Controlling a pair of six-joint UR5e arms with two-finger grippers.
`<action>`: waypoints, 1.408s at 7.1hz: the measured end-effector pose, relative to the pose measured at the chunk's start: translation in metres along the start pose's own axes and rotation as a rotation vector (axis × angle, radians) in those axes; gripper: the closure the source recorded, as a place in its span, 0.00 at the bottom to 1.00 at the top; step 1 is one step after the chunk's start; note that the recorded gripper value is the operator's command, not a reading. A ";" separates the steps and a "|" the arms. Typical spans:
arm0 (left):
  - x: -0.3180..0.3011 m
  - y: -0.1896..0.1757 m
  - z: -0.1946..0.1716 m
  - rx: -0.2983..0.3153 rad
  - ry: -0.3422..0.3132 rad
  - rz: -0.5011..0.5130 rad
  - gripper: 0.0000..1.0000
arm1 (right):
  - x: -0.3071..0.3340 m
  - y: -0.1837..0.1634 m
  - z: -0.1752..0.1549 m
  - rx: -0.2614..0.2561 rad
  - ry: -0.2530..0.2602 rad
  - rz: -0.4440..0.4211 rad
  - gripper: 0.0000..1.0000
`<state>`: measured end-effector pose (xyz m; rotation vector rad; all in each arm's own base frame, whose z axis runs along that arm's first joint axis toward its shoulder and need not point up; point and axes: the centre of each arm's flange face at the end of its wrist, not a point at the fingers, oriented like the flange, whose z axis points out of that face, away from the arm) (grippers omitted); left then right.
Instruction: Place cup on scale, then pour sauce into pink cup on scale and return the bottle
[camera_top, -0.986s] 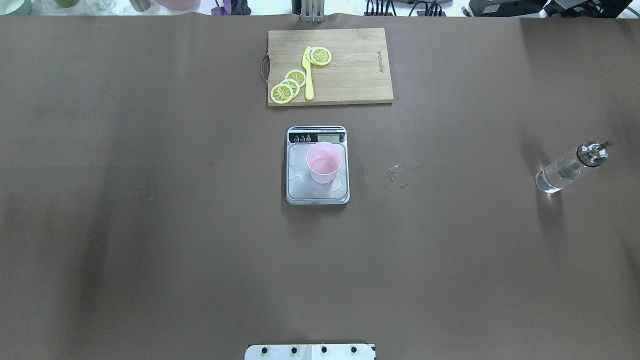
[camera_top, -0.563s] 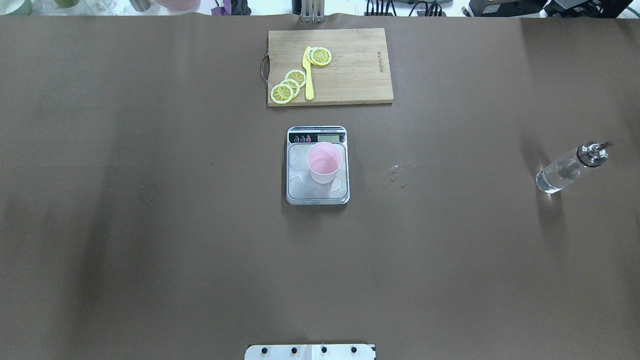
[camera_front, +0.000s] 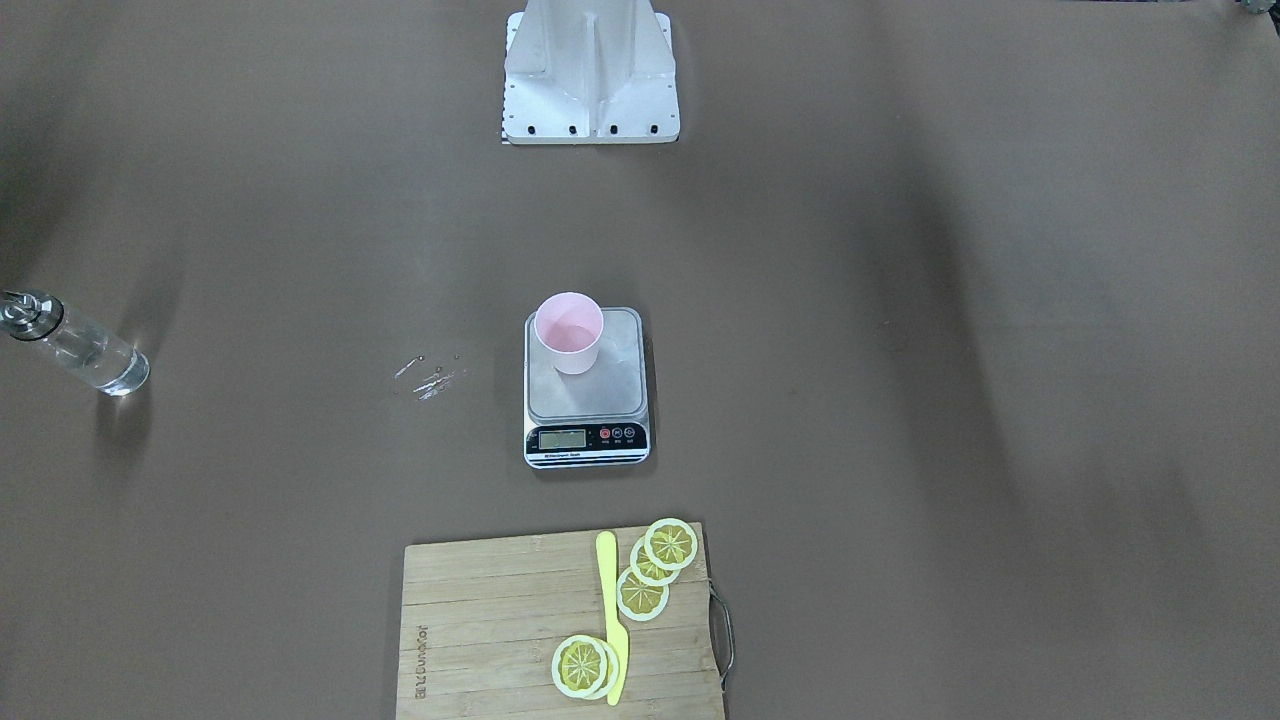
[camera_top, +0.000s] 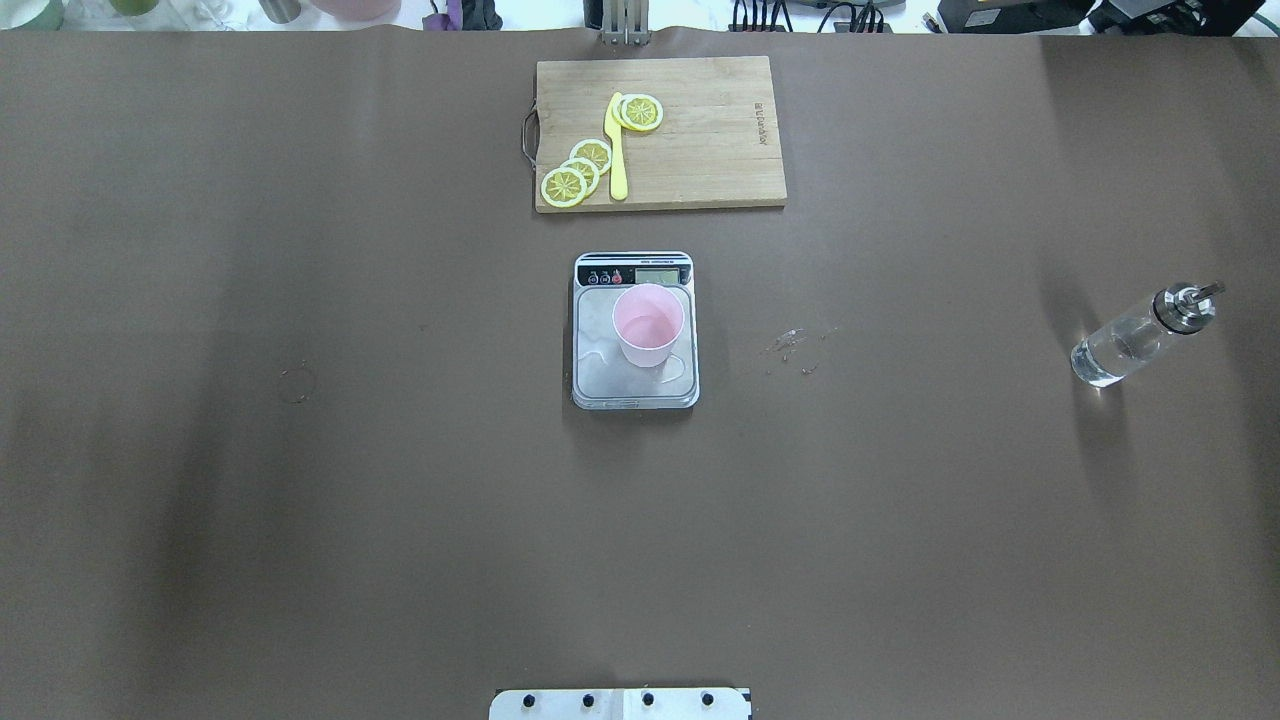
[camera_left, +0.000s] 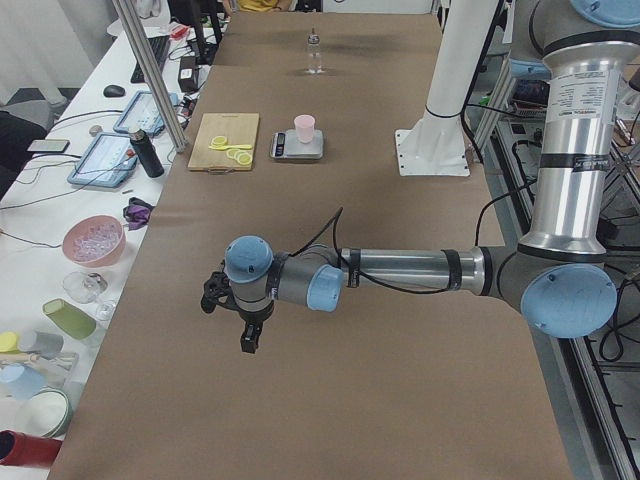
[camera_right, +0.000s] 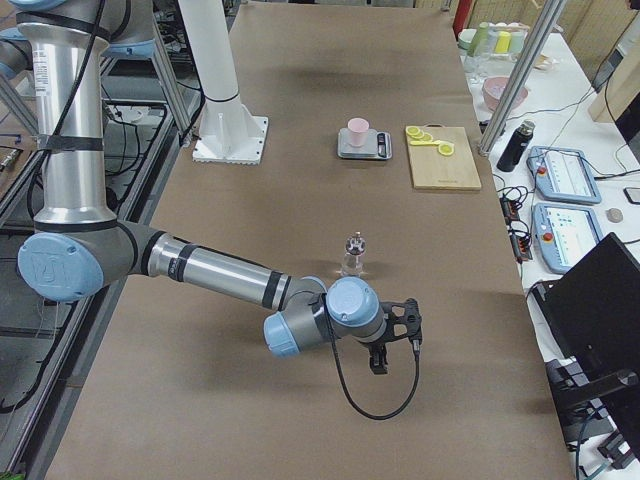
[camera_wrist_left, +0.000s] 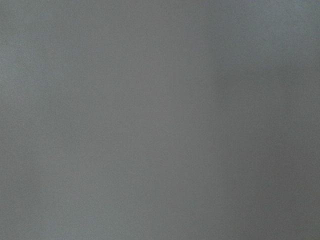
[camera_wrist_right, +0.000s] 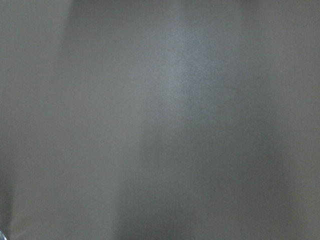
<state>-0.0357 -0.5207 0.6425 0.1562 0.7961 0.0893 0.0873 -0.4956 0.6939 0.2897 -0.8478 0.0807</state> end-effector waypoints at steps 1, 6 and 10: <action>0.001 -0.001 -0.001 0.002 0.000 0.002 0.01 | 0.002 -0.013 -0.020 -0.042 0.028 0.034 0.00; 0.001 0.000 -0.001 0.004 0.000 0.002 0.01 | -0.050 0.014 -0.091 -0.130 0.106 0.124 0.00; 0.002 0.000 -0.003 0.007 -0.001 -0.022 0.01 | -0.059 0.045 -0.101 -0.132 0.098 0.126 0.00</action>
